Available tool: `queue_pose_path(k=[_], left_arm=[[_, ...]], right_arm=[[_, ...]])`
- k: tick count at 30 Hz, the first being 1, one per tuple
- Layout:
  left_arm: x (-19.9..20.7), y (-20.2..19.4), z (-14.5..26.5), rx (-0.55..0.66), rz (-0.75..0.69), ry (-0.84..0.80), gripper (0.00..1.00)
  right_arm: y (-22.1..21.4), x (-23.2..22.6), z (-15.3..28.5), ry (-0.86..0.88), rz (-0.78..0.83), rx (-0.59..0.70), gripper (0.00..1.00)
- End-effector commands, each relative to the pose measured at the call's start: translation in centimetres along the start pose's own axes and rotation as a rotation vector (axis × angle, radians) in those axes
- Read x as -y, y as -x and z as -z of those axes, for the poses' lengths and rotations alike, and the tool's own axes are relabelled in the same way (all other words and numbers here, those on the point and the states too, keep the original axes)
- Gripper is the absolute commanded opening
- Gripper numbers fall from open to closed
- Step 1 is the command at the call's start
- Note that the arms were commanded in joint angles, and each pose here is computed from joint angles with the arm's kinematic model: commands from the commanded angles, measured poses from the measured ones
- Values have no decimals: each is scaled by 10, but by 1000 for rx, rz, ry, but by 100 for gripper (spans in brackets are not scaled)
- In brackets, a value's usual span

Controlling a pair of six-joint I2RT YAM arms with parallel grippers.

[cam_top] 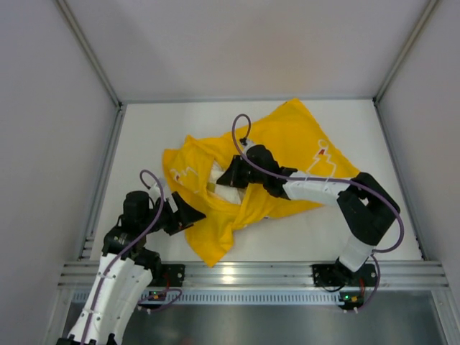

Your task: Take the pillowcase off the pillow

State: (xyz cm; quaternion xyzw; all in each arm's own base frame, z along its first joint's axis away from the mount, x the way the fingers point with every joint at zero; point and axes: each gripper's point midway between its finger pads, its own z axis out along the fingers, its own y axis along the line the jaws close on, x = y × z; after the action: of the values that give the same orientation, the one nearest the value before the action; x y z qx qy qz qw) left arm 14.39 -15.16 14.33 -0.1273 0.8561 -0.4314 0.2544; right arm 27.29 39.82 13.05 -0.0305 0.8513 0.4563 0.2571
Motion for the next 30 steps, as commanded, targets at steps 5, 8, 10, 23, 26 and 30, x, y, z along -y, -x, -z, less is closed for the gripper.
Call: queue_pose_path(k=[5, 8, 10, 23, 26, 30], left_arm=[[44, 19, 19, 19, -53, -68, 96], [50, 32, 18, 35, -21, -39, 97], [63, 43, 20, 63, -23, -55, 97], [55, 55, -10, 34, 67, -74, 98], [53, 53, -13, 22, 60, -70, 98], [47, 52, -23, -4, 67, -59, 98]], right_arm=[[48, -44, -3, 76, 86, 153, 0], [47, -42, -5, 45, 100, 162, 0], [48, -40, -6, 23, 115, 184, 0], [41, -56, -19, -41, 164, 217, 0], [43, -59, -20, -42, 165, 223, 0], [42, -61, -22, -41, 165, 222, 0]])
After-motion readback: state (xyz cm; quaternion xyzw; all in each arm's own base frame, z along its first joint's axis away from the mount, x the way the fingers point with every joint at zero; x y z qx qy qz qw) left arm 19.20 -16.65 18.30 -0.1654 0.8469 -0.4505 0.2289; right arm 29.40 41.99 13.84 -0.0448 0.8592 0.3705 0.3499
